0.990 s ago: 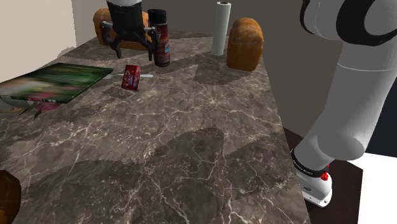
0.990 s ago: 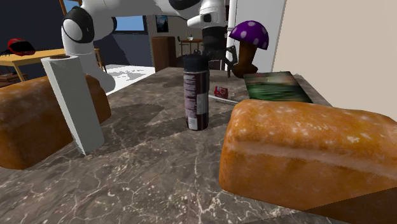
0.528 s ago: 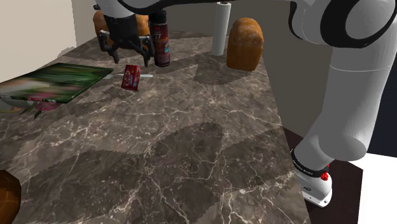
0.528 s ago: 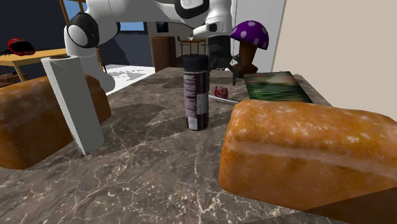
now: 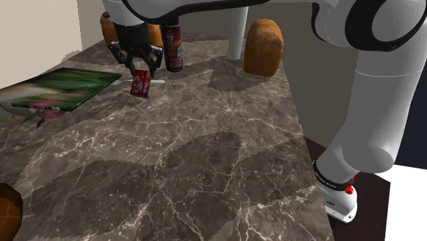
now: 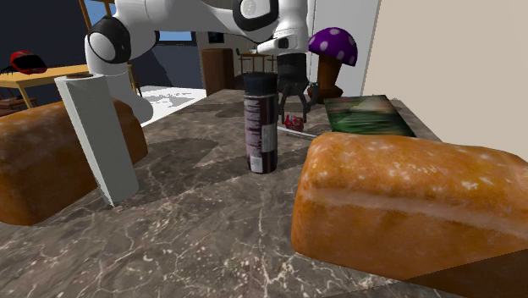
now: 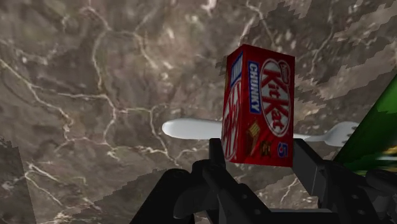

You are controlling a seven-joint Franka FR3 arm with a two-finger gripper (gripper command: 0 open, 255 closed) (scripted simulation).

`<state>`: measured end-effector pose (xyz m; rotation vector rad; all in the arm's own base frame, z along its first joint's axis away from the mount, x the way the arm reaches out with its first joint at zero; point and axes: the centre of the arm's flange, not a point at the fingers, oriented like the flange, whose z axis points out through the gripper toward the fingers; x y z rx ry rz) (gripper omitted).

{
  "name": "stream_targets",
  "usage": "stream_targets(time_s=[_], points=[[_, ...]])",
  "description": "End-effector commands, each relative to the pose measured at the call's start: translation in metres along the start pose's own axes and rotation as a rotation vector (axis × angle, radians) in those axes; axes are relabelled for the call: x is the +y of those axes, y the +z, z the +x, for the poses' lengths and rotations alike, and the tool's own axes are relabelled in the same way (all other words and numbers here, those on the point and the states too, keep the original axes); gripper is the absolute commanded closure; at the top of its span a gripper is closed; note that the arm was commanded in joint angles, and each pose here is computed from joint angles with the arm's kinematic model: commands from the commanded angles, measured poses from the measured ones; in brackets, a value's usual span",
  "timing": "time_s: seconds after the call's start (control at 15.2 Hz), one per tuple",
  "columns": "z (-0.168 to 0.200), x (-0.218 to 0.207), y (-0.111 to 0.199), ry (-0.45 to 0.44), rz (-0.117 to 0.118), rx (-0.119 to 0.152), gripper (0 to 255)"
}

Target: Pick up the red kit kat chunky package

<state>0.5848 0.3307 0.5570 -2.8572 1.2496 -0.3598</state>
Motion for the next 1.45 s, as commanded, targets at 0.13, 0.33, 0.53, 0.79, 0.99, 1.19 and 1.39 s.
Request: stream_targets(time_s=[0.13,0.33,0.53,0.79,0.99,1.19,1.39], points=[[-0.001,0.000,0.001,-0.001,-0.001,-0.001,255],[0.001,0.000,-0.004,-0.001,-0.001,-0.001,255],[0.004,-0.002,-0.019,-0.001,-0.001,-0.001,255],[0.009,-0.004,-0.040,-0.001,-0.001,-0.001,255],[0.012,-0.005,-0.055,-0.001,-0.001,-0.001,255],[0.015,-0.007,-0.070,-0.001,-0.001,-0.001,255],[0.017,-0.007,-0.076,-0.001,-0.001,-0.001,255]])
